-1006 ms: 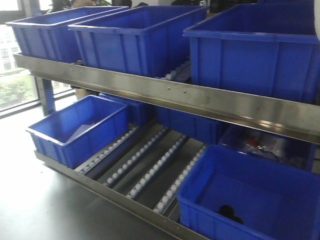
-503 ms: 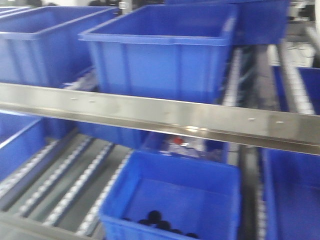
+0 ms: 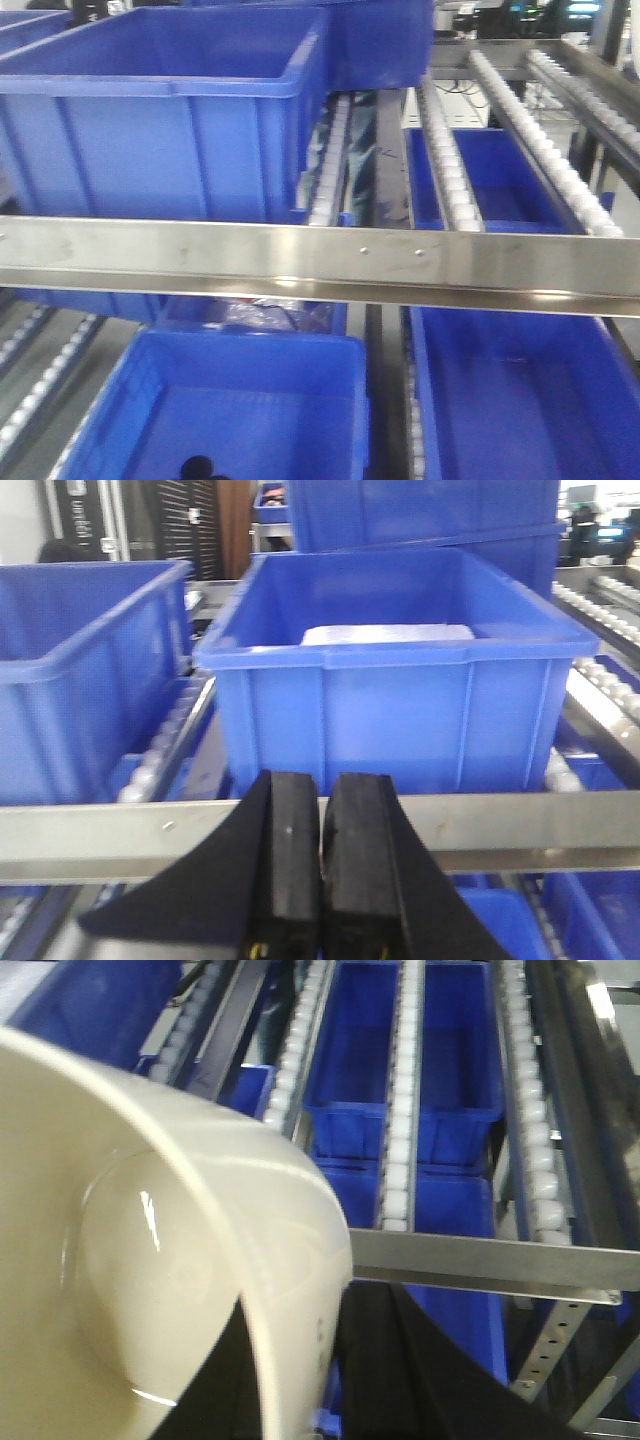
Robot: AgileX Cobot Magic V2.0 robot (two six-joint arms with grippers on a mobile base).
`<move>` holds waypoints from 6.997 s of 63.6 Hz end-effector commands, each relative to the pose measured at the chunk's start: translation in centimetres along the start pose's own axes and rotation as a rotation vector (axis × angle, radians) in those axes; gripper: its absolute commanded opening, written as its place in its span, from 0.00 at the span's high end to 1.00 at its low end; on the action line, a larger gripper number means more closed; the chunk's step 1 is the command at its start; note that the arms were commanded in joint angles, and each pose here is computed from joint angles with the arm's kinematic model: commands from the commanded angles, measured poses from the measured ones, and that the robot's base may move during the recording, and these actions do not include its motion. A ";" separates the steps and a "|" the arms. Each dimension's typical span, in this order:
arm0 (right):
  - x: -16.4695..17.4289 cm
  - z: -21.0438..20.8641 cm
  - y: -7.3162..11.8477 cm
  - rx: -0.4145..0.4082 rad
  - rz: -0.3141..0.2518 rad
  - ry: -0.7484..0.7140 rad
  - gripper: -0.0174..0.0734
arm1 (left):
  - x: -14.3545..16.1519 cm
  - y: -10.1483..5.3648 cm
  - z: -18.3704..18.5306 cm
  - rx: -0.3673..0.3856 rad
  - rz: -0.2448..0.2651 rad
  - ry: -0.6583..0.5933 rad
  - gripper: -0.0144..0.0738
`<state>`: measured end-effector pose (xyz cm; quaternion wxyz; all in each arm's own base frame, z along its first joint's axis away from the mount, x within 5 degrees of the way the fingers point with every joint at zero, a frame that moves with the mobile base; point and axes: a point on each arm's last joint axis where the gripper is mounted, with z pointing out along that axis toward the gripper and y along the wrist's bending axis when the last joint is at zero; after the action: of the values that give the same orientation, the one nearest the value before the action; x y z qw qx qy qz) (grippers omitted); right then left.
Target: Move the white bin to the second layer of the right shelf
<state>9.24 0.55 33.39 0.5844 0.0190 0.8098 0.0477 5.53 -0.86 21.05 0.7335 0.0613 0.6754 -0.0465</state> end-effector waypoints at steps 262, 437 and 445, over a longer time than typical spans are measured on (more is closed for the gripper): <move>-0.5 9.5 0.3 0.027 0.020 0.310 0.75 | 0.3 0.0 -0.1 -0.005 -0.013 -0.067 0.74; 5.5 15.4 -1.5 0.099 0.064 0.517 0.23 | 0.3 0.0 -0.1 -0.005 -0.013 -0.067 0.74; 5.4 15.4 -1.5 0.098 0.063 0.507 0.23 | 0.3 0.0 -0.1 -0.005 -0.013 -0.067 0.74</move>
<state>21.50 0.52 21.71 0.3068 0.0608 0.9495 0.0271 5.53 -0.86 21.05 0.7335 0.0613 0.6754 -0.0465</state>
